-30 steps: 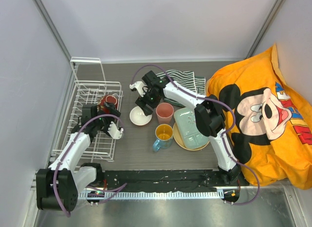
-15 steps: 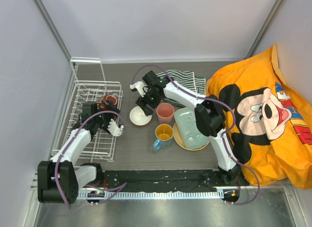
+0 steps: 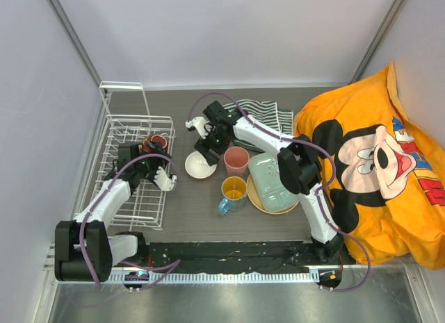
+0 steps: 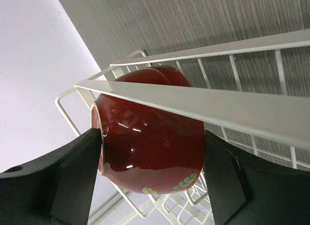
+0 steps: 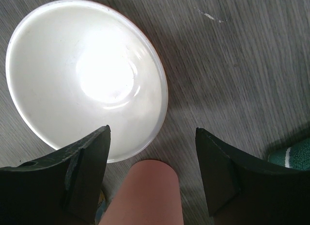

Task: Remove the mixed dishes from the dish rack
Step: Pick up the bowl from the dish rack.

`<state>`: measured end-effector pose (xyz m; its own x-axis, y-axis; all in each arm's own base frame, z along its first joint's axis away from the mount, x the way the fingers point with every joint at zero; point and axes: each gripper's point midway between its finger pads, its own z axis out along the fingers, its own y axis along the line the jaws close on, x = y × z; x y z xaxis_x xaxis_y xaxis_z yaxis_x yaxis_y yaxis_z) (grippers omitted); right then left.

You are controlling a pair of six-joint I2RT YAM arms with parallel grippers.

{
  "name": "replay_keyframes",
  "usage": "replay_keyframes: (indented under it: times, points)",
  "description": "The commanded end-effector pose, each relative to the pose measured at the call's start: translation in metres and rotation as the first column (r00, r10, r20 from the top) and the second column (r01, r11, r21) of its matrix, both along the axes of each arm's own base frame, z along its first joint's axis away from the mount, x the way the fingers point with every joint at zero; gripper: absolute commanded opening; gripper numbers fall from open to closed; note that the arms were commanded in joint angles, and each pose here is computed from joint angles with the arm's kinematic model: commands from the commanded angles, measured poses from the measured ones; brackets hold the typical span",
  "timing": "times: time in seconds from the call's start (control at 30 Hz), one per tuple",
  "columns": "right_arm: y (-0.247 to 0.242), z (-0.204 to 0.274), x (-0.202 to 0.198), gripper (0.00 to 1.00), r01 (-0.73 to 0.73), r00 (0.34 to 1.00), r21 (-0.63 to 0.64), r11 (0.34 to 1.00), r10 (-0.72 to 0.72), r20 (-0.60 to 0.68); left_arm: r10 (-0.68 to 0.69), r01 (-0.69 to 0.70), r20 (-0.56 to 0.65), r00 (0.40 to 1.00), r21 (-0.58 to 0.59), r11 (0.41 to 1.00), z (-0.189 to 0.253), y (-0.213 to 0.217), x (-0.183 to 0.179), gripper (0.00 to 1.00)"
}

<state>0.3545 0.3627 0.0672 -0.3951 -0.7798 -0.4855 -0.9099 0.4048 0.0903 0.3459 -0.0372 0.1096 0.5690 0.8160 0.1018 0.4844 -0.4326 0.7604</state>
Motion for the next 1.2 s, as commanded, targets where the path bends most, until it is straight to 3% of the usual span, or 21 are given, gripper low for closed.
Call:
replay_keyframes:
  times: [0.0, 0.37, 0.67, 0.83, 0.93, 0.97, 1.03, 1.17]
  points:
    - [0.0, -0.004, 0.0, 0.75, -0.012, 1.0, 0.0, 1.0, 0.012, -0.011, -0.112, 0.096, 0.122, 0.986, 0.134, 0.986, 0.023, 0.0, 0.015, 0.75]
    - [-0.002, -0.01, -0.001, 0.75, -0.016, 1.0, -0.015, 1.0, 0.015, -0.018, -0.128, 0.103, 0.158, 0.979, 0.16, 0.982, 0.03, 0.0, 0.014, 0.51]
    - [-0.002, -0.009, -0.001, 0.75, -0.015, 1.0, -0.013, 1.0, 0.015, -0.019, -0.101, 0.068, 0.26, 0.96, 0.134, 0.989, 0.066, 0.001, 0.023, 0.32]
    - [-0.002, -0.009, -0.001, 0.75, -0.017, 1.0, -0.016, 1.0, 0.017, -0.019, -0.104, 0.067, 0.284, 0.953, 0.137, 0.988, 0.074, 0.001, 0.023, 0.26]
    - [-0.002, -0.007, -0.001, 0.75, -0.018, 1.0, -0.014, 1.0, 0.018, -0.014, -0.098, 0.06, 0.295, 0.95, 0.134, 0.989, 0.077, 0.001, 0.021, 0.16]
    - [-0.002, -0.008, -0.001, 0.75, -0.019, 1.0, -0.014, 1.0, 0.019, -0.018, -0.097, 0.058, 0.3, 0.949, 0.135, 0.989, 0.078, 0.001, 0.022, 0.07]
    - [-0.002, -0.009, -0.002, 0.75, -0.018, 1.0, -0.016, 1.0, 0.017, -0.021, -0.094, 0.056, 0.31, 0.946, 0.131, 0.99, 0.082, 0.001, 0.021, 0.02]
    - [-0.003, -0.009, -0.001, 0.75, -0.018, 1.0, -0.019, 1.0, 0.018, -0.02, -0.097, 0.058, 0.332, 0.938, 0.123, 0.991, 0.088, 0.0, 0.023, 0.0]
